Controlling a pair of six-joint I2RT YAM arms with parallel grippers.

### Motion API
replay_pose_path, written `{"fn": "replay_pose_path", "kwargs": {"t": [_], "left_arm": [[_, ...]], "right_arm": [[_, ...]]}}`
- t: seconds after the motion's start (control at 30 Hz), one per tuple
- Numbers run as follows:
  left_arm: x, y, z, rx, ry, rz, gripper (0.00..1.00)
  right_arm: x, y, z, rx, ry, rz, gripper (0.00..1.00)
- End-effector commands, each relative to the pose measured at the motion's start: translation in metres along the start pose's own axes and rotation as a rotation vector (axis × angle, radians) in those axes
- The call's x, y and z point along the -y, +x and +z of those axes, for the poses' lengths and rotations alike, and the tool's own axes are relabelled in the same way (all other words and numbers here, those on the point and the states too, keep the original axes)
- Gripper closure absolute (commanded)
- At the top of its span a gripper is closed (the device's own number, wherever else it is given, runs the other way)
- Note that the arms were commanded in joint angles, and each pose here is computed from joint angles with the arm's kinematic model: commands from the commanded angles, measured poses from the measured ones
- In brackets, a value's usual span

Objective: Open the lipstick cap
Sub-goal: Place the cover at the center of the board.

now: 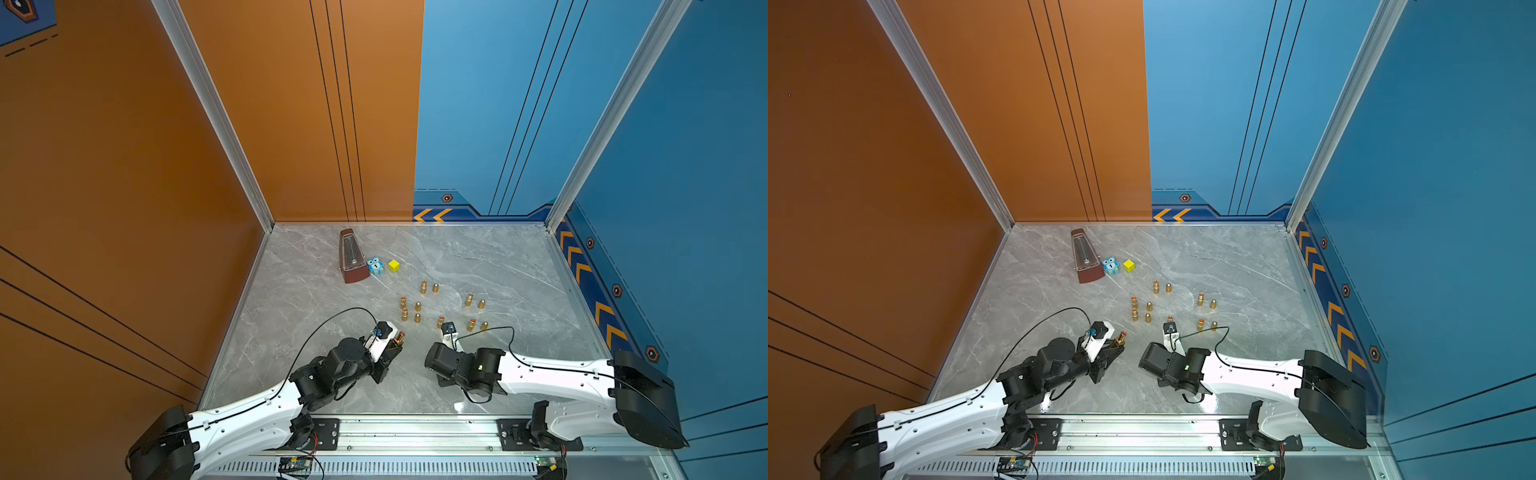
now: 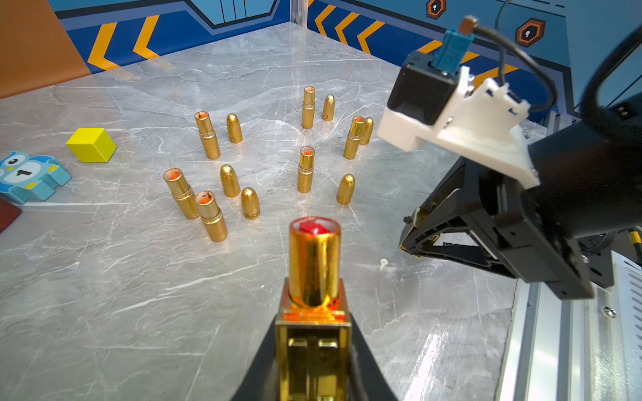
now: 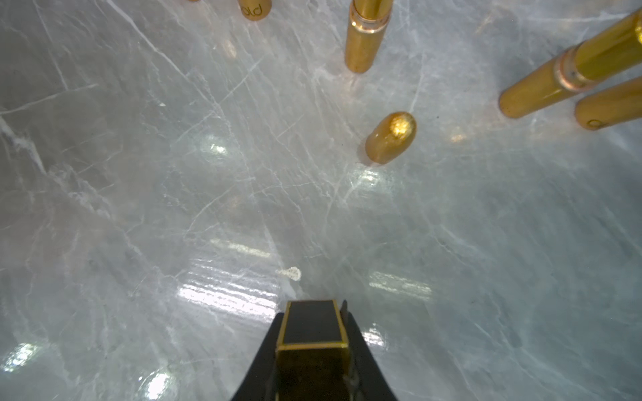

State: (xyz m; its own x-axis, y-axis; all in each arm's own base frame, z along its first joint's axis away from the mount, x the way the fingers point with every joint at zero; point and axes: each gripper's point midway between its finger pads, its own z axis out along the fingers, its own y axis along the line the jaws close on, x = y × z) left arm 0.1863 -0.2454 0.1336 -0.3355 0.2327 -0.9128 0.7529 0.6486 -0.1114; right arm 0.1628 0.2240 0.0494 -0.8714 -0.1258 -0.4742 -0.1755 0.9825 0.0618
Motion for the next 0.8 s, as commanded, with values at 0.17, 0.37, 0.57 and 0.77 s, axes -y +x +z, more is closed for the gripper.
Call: {"fn": "replay_pose_path", "kwargs": {"t": [0.17,0.37,0.57,0.77], "left_arm": [[-0.005,-0.001,0.0,0.002,-0.023,-0.014,1.0],[-0.004,-0.002,0.002,-0.004,-0.018,-0.011,1.0],[-0.003,-0.003,0.002,-0.001,-0.009,-0.009,1.0],[0.001,-0.004,0.002,-0.003,0.009,-0.012,1.0]], "right_arm": [[0.016,0.008,0.018,0.035,0.051,0.055,0.77],[0.016,0.014,0.025,0.01,0.052,0.058,0.71],[0.017,0.014,0.022,0.007,0.043,0.068,0.59],[0.021,0.01,0.011,0.01,0.03,0.093,0.49]]}}
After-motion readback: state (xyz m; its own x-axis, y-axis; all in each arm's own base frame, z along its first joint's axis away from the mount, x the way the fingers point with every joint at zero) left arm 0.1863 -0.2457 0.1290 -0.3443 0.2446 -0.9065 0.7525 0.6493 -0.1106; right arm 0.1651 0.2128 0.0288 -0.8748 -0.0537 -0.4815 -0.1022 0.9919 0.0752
